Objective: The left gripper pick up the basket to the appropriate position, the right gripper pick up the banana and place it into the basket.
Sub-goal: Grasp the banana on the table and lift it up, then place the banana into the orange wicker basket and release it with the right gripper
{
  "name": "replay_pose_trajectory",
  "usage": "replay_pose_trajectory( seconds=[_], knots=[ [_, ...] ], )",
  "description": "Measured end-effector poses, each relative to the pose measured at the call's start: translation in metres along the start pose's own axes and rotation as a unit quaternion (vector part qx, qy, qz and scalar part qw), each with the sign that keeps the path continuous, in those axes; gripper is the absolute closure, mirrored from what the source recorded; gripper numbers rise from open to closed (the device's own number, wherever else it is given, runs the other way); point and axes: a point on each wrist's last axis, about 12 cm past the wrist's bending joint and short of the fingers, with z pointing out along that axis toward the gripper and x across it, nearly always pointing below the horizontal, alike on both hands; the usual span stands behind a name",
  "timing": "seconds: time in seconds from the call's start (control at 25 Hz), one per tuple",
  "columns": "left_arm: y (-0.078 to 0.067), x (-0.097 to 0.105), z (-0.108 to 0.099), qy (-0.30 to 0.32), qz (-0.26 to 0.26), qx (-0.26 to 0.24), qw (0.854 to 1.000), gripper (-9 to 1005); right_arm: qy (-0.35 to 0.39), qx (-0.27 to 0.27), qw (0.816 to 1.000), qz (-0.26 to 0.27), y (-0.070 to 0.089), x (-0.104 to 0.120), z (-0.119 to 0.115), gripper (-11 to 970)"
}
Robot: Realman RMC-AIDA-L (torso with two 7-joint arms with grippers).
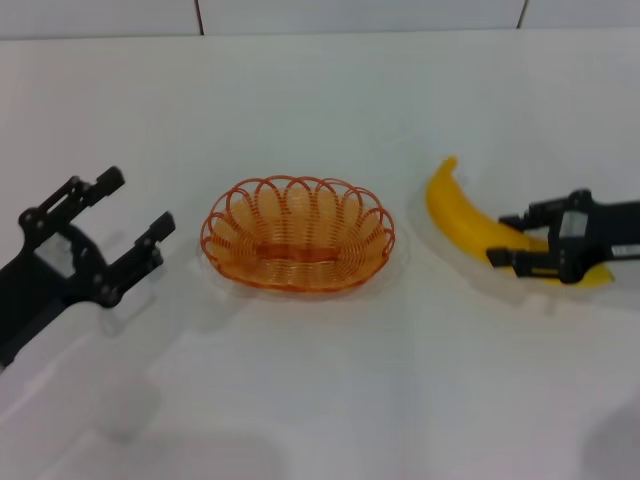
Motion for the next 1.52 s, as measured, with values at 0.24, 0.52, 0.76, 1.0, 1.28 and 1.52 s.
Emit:
replay_pose_trajectory(
  seconds=[0.24, 0.52, 0.76, 1.0, 1.28, 1.52],
  knots=[
    [0.002, 0.0, -0.014, 0.006, -0.056, -0.001, 0.998, 296, -0.059, 0.002, 0.997, -0.046, -0.002, -0.021, -0.002, 483],
    [0.019, -0.006, -0.005, 0.026, -0.106, 0.053, 0.993, 296, -0.076, -0.056, 0.986, -0.136, 0.004, -0.054, 0.015, 483],
    [0.026, -0.008, 0.012, 0.062, -0.128, 0.103, 0.985, 296, -0.056, -0.138, 0.963, -0.225, 0.02, -0.091, 0.047, 484],
    [0.029, -0.001, 0.013, 0.102, -0.14, 0.109, 0.979, 296, -0.038, -0.158, 0.944, -0.288, 0.029, -0.115, 0.054, 484],
    [0.032, 0.002, 0.021, 0.129, -0.142, 0.112, 0.975, 296, -0.034, -0.162, 0.931, -0.326, 0.034, -0.134, 0.056, 484],
    [0.032, 0.003, 0.026, 0.141, -0.144, 0.118, 0.972, 296, -0.017, -0.162, 0.921, -0.353, 0.04, -0.147, 0.072, 484]
  ],
)
